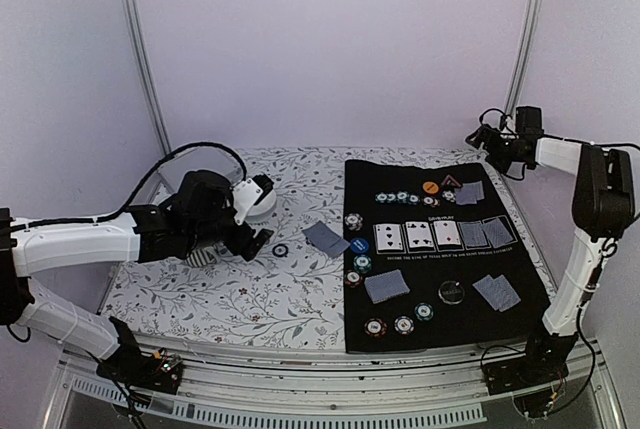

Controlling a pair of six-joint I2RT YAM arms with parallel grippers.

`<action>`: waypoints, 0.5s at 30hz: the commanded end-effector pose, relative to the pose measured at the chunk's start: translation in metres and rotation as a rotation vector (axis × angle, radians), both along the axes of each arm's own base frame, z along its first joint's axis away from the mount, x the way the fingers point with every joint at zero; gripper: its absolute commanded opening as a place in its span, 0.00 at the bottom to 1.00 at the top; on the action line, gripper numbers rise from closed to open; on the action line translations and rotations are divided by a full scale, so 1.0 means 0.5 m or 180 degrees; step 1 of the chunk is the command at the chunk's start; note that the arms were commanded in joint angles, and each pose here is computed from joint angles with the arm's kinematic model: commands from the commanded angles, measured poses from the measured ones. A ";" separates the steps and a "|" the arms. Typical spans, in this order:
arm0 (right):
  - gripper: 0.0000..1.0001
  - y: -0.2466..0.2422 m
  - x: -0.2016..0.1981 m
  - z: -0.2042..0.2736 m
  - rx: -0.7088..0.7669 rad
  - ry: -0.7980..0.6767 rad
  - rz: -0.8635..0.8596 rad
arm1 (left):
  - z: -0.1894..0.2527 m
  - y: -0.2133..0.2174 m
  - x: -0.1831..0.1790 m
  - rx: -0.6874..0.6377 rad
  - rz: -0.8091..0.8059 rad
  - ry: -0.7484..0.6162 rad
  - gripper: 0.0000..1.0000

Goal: Distribute texas hold em gaming equipment
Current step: Reset both arms

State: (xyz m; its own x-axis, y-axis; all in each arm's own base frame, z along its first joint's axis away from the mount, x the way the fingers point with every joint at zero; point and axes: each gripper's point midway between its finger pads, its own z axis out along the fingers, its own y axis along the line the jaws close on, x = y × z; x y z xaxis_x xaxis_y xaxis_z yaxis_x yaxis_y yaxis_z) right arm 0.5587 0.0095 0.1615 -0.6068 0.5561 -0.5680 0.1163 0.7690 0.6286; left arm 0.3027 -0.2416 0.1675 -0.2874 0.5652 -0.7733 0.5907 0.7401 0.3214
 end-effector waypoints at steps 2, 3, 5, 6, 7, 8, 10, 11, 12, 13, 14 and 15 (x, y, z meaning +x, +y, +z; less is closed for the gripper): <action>0.99 -0.038 -0.094 0.147 -0.0872 -0.0519 -0.0067 | 0.040 0.043 0.028 -0.0131 0.0319 -0.0268 0.98; 0.99 -0.045 -0.115 0.168 -0.1029 -0.0646 -0.0092 | 0.057 0.057 0.035 -0.0220 0.0409 -0.0360 0.98; 0.99 -0.051 -0.170 0.205 -0.1253 -0.0960 -0.0152 | 0.097 0.100 0.052 -0.0490 0.0663 -0.0546 0.98; 0.99 -0.050 -0.199 0.225 -0.1347 -0.1162 -0.0170 | 0.116 0.129 0.062 -0.0638 0.0820 -0.0631 0.98; 0.99 -0.047 -0.231 0.241 -0.1490 -0.1404 -0.0169 | 0.129 0.162 0.070 -0.0779 0.1000 -0.0701 0.98; 0.99 -0.046 -0.262 0.254 -0.1577 -0.1614 -0.0201 | 0.147 0.195 0.079 -0.0922 0.1184 -0.0788 0.98; 0.99 -0.056 -0.324 0.265 -0.1765 -0.1968 -0.0390 | 0.163 0.267 0.089 -0.1141 0.1655 -0.0903 0.98; 0.99 -0.061 -0.354 0.267 -0.1816 -0.2113 -0.0500 | 0.166 0.298 0.092 -0.1214 0.1868 -0.0928 0.98; 0.99 -0.065 -0.380 0.259 -0.1864 -0.2225 -0.0590 | 0.168 0.328 0.093 -0.1268 0.2088 -0.0966 0.98; 0.99 -0.071 -0.402 0.249 -0.1907 -0.2299 -0.0673 | 0.169 0.354 0.092 -0.1299 0.2280 -0.1022 0.98; 0.99 -0.076 -0.421 0.232 -0.1950 -0.2339 -0.0750 | 0.167 0.379 0.088 -0.1310 0.2487 -0.1114 0.98; 0.99 -0.083 -0.435 0.210 -0.1970 -0.2328 -0.0826 | 0.165 0.399 0.082 -0.1318 0.2649 -0.1231 0.98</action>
